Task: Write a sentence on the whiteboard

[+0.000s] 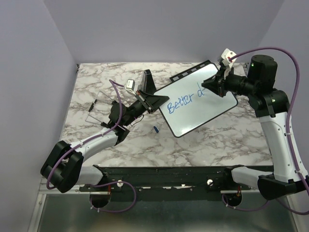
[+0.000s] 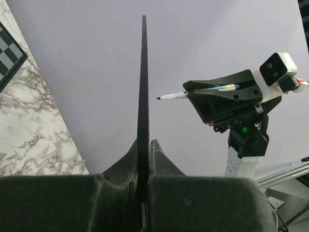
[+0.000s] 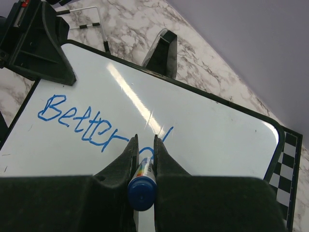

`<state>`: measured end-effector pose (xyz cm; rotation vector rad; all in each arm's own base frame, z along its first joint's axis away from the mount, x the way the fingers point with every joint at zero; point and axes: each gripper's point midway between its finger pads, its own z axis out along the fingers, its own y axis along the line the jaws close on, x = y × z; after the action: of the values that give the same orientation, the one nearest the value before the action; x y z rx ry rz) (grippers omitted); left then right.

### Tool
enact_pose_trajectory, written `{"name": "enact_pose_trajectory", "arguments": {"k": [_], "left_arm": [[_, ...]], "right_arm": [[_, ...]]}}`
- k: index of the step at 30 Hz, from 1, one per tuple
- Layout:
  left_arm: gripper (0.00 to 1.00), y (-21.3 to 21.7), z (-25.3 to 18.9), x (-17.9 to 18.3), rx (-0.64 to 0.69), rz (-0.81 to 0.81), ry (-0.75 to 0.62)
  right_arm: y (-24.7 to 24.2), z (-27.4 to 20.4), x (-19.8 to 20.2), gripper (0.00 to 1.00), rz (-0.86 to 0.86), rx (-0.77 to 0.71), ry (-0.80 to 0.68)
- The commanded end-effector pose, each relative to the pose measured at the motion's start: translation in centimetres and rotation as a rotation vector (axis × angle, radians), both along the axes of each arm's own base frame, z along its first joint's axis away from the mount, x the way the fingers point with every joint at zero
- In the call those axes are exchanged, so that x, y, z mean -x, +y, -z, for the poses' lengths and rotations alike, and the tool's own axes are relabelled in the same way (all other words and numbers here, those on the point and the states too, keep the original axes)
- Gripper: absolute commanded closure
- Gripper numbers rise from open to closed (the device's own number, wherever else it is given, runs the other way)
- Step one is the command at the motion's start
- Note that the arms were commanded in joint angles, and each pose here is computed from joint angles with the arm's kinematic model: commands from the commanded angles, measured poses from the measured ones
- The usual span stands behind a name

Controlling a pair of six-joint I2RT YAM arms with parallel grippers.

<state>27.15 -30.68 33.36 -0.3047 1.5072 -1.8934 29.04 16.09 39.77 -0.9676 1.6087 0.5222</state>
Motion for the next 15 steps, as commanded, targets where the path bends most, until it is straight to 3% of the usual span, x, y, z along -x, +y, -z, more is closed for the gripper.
{"name": "enact_pose_trajectory", "arguments": {"k": [1, 15], "left_arm": [[1.0, 1.6, -5.4, 2.2, 0.147, 0.021, -0.131], [1.0, 1.6, -5.6, 2.3, 0.151, 0.023, -0.135]], "right_arm": [[-0.2, -0.1, -0.5, 1.0, 0.006, 0.004, -0.01], [0.2, 1.2, -0.7, 1.0, -0.012, -0.015, 0.037]]}}
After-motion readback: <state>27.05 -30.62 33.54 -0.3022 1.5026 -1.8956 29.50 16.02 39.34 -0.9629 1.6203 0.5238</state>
